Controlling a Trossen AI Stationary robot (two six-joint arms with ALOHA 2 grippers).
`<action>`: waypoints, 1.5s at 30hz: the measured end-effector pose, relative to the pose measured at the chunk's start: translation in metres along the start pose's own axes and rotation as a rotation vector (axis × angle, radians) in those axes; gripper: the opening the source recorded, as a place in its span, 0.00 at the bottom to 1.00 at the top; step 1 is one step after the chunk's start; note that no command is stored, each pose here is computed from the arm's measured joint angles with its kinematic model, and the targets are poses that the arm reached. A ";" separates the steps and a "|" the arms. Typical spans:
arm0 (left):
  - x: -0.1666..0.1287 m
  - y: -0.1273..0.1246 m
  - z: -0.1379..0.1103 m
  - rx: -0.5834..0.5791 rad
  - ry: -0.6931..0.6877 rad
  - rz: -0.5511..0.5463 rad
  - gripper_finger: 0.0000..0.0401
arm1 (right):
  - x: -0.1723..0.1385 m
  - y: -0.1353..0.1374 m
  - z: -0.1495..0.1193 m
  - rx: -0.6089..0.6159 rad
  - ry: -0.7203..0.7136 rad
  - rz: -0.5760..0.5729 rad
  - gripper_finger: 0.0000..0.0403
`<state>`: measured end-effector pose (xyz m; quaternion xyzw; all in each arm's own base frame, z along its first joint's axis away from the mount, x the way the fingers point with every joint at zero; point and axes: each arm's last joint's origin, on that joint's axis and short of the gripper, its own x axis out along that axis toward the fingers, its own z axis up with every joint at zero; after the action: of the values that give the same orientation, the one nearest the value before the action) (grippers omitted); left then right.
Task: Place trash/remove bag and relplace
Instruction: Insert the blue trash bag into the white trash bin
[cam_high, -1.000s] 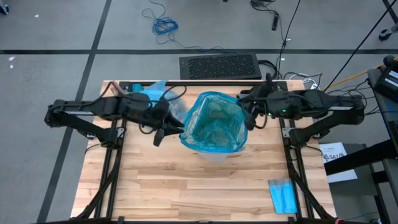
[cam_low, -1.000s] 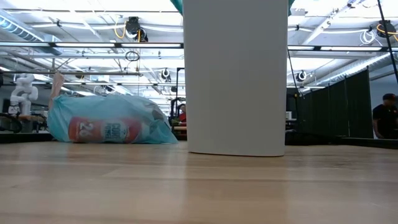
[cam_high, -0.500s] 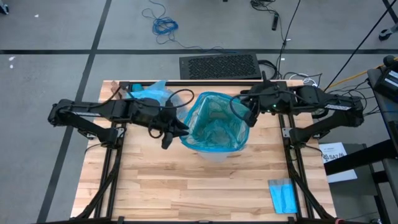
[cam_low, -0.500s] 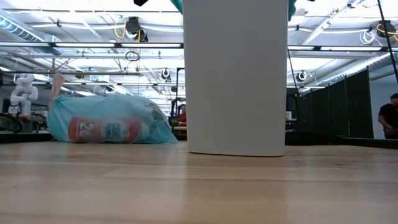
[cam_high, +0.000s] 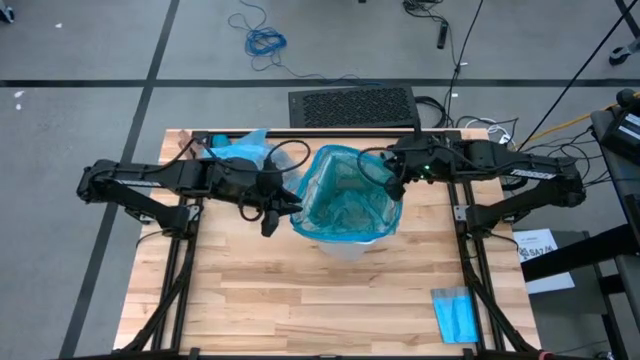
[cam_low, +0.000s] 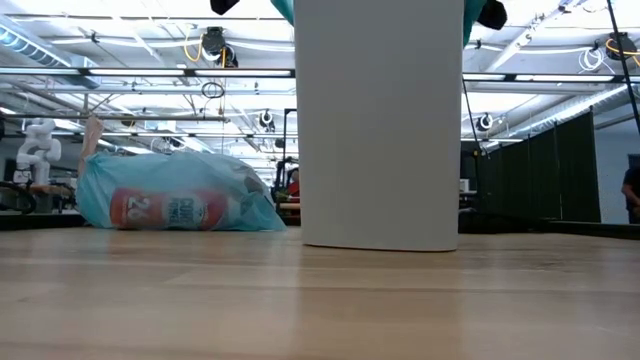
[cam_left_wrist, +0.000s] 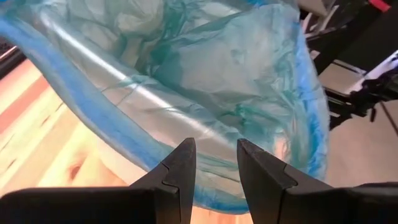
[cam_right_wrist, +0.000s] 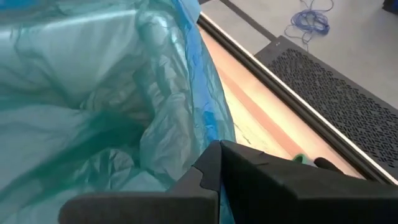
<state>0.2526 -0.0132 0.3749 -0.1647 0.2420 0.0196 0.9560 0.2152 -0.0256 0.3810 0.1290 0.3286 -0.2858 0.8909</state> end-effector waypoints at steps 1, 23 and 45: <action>0.000 0.000 -0.001 0.003 0.004 0.007 0.28 | 0.002 0.000 0.000 0.005 -0.007 -0.002 0.00; 0.000 0.010 -0.002 0.017 0.035 0.074 0.28 | 0.020 -0.031 -0.008 0.096 0.059 0.053 0.00; 0.000 0.016 0.003 0.021 -0.006 0.085 0.28 | 0.031 -0.031 0.038 0.001 -0.198 0.354 0.00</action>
<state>0.2520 0.0029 0.3731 -0.1443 0.2461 0.0583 0.9567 0.2355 -0.0792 0.3883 0.1566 0.2116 -0.1361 0.9551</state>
